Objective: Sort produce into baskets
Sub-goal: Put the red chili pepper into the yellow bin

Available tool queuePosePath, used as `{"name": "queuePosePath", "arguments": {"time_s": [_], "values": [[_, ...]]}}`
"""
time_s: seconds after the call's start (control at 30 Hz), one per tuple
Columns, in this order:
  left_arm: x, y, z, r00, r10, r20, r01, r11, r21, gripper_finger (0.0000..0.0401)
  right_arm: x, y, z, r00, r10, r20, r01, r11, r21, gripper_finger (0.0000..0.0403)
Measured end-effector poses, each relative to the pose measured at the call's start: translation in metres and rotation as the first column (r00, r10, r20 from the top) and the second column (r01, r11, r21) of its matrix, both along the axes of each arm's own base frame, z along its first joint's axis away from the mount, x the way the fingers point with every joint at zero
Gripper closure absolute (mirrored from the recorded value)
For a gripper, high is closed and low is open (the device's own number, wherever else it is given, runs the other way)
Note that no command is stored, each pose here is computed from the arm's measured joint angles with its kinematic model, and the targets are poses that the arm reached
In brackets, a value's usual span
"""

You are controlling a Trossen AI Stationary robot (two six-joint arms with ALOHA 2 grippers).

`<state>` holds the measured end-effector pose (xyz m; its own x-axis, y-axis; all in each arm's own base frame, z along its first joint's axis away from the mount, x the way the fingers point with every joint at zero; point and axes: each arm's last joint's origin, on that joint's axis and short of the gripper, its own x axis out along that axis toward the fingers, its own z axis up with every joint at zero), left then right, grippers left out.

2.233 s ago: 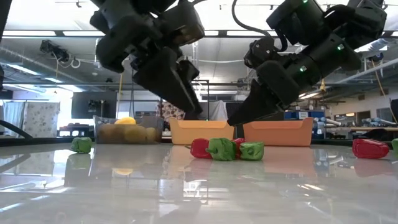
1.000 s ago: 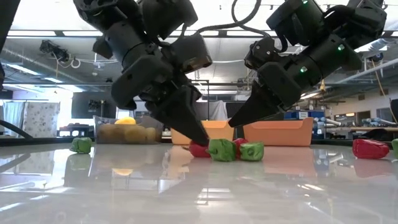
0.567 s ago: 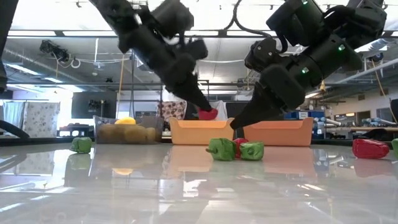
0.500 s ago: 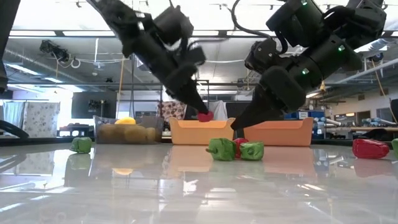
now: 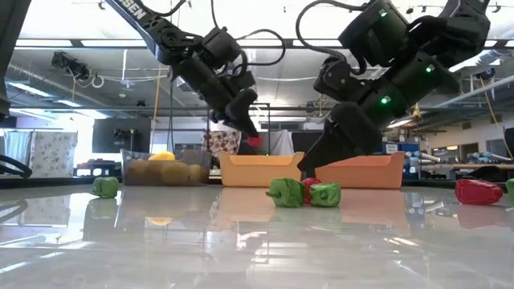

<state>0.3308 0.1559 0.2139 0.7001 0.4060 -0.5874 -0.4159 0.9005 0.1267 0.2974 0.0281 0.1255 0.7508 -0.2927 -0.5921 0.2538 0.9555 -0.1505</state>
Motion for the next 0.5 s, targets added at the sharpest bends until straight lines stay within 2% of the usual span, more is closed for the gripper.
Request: {"name": "queuePosePath", "arguments": {"time_s": [0.27,0.5], "values": [[-0.008,0.034,0.020,0.997,0.069,0.032,-0.070,0.996,0.047,0.0382,0.001,-0.019,0.000,0.998,-0.062,-0.001,0.062,0.998,-0.001,0.0148],[-0.014,0.046,0.022,0.990,0.113,0.086,-0.113,0.994,-0.001,0.0367,0.000,-0.021,-0.001,0.997,-0.077,-0.014,0.077,0.997,-0.009,0.0148]]}}
